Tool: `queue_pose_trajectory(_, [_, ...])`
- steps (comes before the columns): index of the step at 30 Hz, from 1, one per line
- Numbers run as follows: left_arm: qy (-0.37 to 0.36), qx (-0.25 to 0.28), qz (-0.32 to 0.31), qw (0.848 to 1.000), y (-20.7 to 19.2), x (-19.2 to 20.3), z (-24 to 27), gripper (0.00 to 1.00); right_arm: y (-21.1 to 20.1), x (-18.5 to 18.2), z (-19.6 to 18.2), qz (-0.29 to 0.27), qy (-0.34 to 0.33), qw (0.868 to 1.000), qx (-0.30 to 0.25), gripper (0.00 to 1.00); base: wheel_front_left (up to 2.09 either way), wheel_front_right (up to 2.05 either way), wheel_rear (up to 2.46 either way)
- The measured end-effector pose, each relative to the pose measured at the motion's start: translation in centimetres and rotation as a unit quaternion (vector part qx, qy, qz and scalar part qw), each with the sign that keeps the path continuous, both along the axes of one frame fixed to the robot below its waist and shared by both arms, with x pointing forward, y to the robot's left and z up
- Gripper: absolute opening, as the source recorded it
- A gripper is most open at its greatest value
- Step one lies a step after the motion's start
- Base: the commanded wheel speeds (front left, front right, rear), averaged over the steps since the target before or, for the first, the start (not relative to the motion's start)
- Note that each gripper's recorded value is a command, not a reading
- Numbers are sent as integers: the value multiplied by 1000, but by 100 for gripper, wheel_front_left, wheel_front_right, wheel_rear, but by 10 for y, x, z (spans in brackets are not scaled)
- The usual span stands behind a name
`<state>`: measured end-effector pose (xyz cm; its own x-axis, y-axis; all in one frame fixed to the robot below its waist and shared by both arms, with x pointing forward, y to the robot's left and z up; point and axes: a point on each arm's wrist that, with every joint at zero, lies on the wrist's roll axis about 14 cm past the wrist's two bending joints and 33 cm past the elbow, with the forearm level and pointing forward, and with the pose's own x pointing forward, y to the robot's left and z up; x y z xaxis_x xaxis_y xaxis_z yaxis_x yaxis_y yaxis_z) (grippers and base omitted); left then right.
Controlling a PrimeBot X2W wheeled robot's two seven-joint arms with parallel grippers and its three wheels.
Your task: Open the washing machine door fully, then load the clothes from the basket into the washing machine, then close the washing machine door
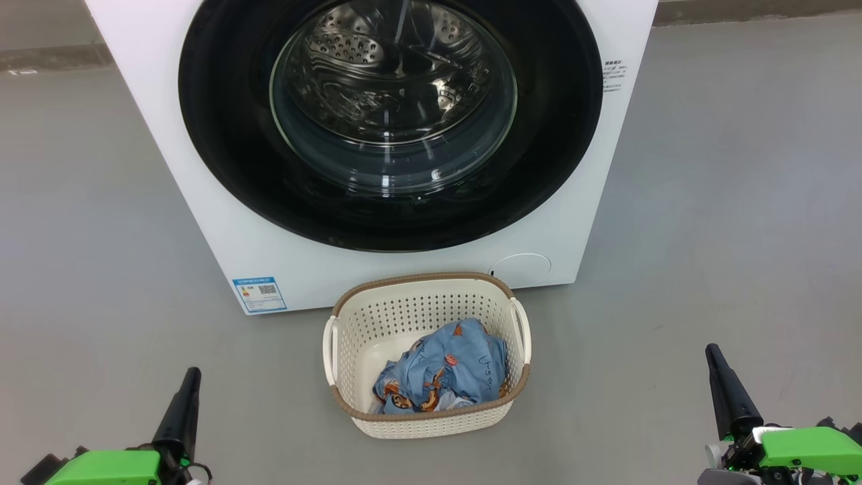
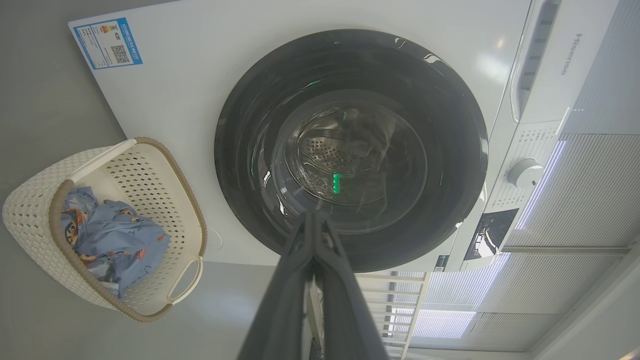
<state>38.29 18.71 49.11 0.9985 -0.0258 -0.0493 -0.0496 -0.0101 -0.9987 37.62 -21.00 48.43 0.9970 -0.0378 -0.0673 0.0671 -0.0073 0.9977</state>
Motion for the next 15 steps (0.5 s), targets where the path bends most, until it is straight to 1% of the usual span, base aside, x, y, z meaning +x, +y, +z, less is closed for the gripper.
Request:
queue_pose_trajectory(5, [0, 0, 0, 1000, 0, 0, 0, 0, 0, 0, 0, 0, 0, 1000, 0, 0, 0, 0, 0])
queue_pose_trajectory(6, [1, 0, 0, 1000, 0, 0, -1, 100, 0, 0, -1, 0, 1, 1000, 0, 100, 0, 0, 0])
queue_pose_trajectory(11, [45, -12, -1, 999, -7, -14, -30, 100, 2, -14, -30, -3, 45, 999, 10, 100, 0, 0, 0])
queue_pose_trajectory(15, [48, -11, 0, 999, -6, -16, -32, 100, 2, -15, -30, -6, 46, 999, 8, 100, 0, 0, 0])
